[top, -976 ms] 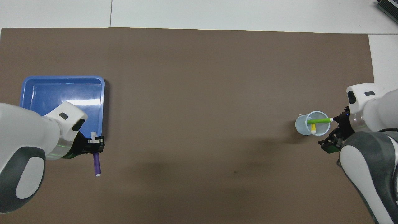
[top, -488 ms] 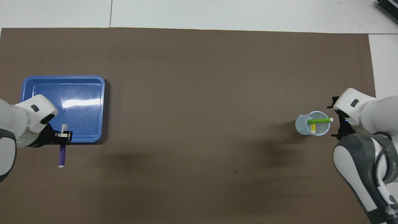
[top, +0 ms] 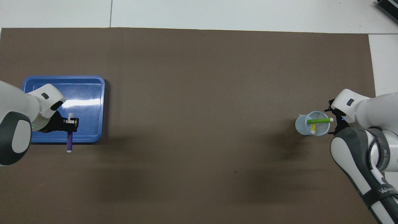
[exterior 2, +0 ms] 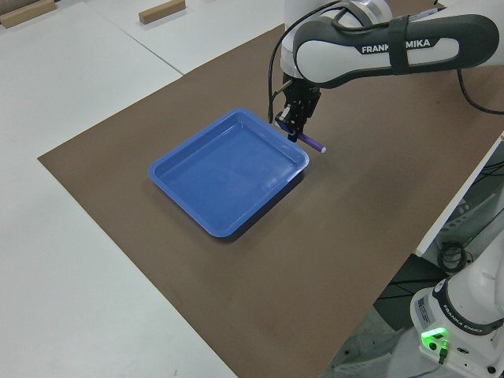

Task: Right arm passes pens to left for tray arrangement
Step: 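Lower the purple pen into the tray and open the left gripper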

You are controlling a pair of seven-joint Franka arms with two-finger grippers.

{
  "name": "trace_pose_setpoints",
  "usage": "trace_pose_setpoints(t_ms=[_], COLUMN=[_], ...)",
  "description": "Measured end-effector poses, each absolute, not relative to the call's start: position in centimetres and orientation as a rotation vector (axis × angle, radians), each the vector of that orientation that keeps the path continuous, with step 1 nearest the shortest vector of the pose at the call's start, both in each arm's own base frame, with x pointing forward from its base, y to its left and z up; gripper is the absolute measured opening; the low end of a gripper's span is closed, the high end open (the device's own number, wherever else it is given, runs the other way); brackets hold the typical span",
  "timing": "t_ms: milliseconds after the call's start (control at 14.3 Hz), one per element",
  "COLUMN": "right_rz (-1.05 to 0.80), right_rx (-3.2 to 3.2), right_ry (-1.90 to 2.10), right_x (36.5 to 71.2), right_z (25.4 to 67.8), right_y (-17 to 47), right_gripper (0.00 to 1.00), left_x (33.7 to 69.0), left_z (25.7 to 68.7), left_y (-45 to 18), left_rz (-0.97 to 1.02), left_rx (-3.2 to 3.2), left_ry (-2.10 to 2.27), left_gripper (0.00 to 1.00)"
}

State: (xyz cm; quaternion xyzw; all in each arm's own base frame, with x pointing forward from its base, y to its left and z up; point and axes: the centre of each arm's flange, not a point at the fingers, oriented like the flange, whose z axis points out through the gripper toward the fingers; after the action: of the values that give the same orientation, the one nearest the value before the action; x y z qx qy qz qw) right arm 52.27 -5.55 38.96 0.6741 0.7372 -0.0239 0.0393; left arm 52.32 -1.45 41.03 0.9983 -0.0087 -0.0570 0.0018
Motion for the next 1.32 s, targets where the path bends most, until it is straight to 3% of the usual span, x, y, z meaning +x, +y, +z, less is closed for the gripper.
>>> trace_pose_setpoints(t_ms=[70,488,558,837,906,1046,1185,1325], right_rz=[-0.073,-0.057,-0.054,-0.052,-0.051,-0.050,-0.048,-0.048], right_rx=[2.067,2.061,2.059,2.059,2.058,2.058,2.059,2.060], right_ry=[2.259,2.250,2.249,2.249,2.248,2.247,2.243,2.241], right_x=[52.3,52.3,52.2,52.1,52.1,52.0,52.0,52.0], right_z=[39.0,38.7,38.5,38.2,38.3,38.3,38.5,38.5], right_y=[-5.5,-5.5,-5.5,-5.4,-5.4,-5.4,-5.5,-5.6], right_gripper=[0.70,0.70,0.61,0.60,0.53,0.48,0.31,0.27], left_x=[52.7,54.4,54.8,56.7,57.0,57.6,58.1,58.4], left_z=[40.4,36.9,36.1,34.1,33.7,33.0,32.6,32.0], left_y=[-1.3,-0.5,-0.4,-0.4,-0.4,-0.5,-0.5,-0.5], left_rz=[-0.171,-0.147,-0.147,-0.145,-0.144,-0.141,-0.128,-0.118], left_rx=[3.134,3.130,3.128,3.121,3.119,3.117,3.116,3.114], left_ry=[-0.027,-0.007,-0.004,-0.004,-0.004,-0.005,-0.005,-0.005], left_gripper=[0.17,0.17,0.17,0.17,0.17,0.17,0.17,0.17])
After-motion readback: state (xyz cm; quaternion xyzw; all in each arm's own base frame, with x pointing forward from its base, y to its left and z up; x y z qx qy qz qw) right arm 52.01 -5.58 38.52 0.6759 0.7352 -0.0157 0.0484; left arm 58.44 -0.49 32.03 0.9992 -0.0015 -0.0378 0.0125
